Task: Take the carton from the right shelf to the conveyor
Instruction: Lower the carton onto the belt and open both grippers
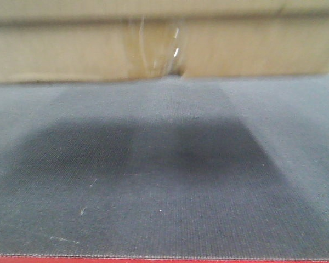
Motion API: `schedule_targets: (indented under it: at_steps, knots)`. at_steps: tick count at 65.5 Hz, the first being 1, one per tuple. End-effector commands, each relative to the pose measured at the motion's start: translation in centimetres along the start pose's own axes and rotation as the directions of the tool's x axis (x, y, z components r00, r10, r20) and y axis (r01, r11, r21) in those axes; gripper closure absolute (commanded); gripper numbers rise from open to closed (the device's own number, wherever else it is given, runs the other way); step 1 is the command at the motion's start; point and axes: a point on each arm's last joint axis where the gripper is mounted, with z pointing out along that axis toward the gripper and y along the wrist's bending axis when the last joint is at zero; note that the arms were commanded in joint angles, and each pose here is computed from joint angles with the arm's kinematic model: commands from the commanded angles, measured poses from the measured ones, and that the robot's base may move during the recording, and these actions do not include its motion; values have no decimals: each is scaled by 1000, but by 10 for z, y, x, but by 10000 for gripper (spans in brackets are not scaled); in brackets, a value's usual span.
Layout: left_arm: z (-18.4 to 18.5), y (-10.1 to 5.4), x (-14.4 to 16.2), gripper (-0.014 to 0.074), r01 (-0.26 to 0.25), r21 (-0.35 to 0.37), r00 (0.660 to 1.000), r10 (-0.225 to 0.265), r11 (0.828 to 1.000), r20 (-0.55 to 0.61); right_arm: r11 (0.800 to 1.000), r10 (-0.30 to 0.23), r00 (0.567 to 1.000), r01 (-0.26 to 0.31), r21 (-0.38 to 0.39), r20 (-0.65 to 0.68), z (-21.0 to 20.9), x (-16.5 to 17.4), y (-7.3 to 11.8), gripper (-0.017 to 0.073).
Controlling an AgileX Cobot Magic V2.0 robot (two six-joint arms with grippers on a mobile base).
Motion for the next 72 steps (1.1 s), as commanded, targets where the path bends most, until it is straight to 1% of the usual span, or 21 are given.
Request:
schedule_targets:
  at_steps: [1,6,13,23,27,31,33,34,36,42,44,45,46,50,57,64,68,72]
  knots:
    - [21,-2,-6,610,-34,-20,999,35,999,42,1000,-19,1000,19,12,11,24,-5,-3,625]
    - [43,-6,-6,610,-51,-28,998,52,998,30,1000,-16,999,17,18,-47,52,-2,-4,625]
    - [66,-11,-5,610,-64,-30,998,65,998,17,1000,-14,993,17,24,-116,83,4,-6,625]
    - [92,-15,1,608,-77,-37,997,77,996,-22,999,-11,988,16,30,-155,110,9,-8,625]
    - [99,-16,3,575,-81,-40,996,80,996,-38,999,-4,988,10,33,-155,114,9,-10,625]
    - [103,-16,4,501,-84,-42,996,82,996,-48,999,-1,989,7,36,-147,114,8,-11,622]
    - [104,-16,4,435,-86,-44,995,84,995,-49,999,-2,989,7,36,-145,114,8,-11,607]
    - [105,-17,4,419,-89,-45,995,86,995,-50,999,-2,989,7,36,-145,114,8,-11,593]
    - [106,-17,5,356,-89,-45,995,87,995,-51,999,-2,989,7,36,-145,114,8,-11,553]
    - [106,-17,5,120,-89,-45,995,87,995,-51,999,1,988,5,37,-155,113,9,-11,330]
    - [106,-17,5,43,-89,-45,995,87,995,-51,999,3,988,2,37,-155,113,9,-11,243]
    - [104,-16,4,-13,-87,-45,995,85,995,-46,999,3,987,2,37,-158,113,9,-11,177]
    - [103,-16,4,-41,-87,-45,995,85,995,-45,999,3,988,3,37,-158,112,9,-11,133]
    - [98,-14,3,2,-82,-50,996,79,995,-46,999,3,988,3,37,-152,108,8,-11,-20]
    - [83,-7,0,60,-66,-57,997,64,996,-38,999,1,993,3,34,-121,96,4,-10,-1]
    - [56,3,-5,77,-34,-55,999,33,998,-4,1000,0,999,2,31,-53,74,-6,-9,25]
    - [39,9,-7,77,-13,-51,1000,14,999,19,999,4,1000,-3,35,-11,59,-12,-11,64]
    - [18,17,-9,77,14,-39,999,-12,999,50,999,11,999,-13,45,37,42,-18,-16,132]
